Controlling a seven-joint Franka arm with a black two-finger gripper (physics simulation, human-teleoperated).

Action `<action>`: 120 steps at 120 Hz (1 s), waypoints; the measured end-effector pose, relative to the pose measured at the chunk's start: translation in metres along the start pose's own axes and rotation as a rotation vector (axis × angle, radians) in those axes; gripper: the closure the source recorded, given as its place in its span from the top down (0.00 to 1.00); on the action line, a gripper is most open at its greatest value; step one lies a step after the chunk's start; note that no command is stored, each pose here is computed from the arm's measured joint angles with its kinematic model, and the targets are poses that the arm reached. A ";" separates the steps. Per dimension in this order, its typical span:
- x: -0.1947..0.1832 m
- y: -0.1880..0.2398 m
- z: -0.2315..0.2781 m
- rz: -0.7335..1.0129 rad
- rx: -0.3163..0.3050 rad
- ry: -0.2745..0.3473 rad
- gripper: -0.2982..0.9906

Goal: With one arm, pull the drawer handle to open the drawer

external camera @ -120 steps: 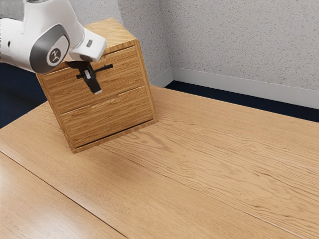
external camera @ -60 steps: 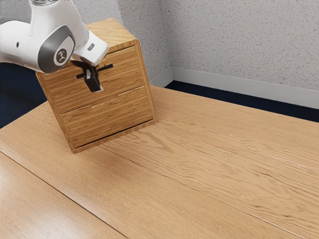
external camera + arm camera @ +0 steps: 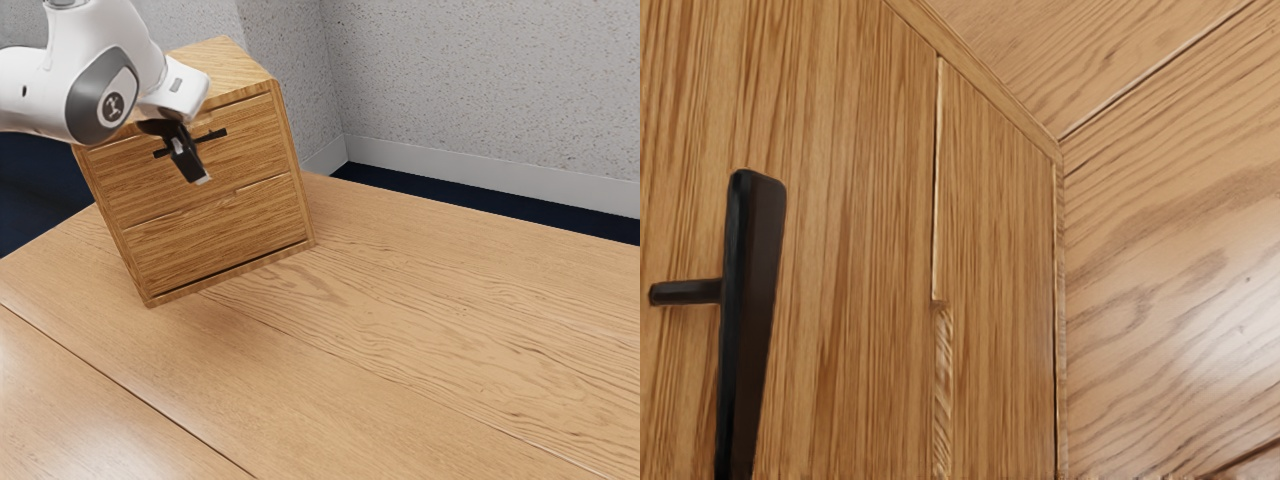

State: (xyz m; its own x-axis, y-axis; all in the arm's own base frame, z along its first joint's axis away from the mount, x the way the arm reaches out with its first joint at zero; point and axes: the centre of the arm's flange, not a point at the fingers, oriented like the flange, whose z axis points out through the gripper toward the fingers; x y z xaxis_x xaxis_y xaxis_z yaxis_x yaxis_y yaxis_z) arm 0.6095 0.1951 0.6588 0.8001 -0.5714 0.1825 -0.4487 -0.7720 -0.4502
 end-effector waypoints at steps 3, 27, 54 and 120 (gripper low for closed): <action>-0.002 -0.002 0.001 -0.013 0.000 -0.003 0.77; -0.001 -0.001 0.003 -0.045 0.022 -0.029 0.77; -0.004 -0.003 0.003 -0.079 0.043 -0.047 0.77; -0.001 0.006 -0.001 -0.167 0.038 -0.041 0.45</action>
State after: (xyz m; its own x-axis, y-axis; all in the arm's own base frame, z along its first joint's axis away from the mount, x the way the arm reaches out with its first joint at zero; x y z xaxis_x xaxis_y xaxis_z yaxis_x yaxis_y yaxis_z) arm 0.6058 0.1905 0.6563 0.8781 -0.4239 0.2221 -0.2935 -0.8436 -0.4496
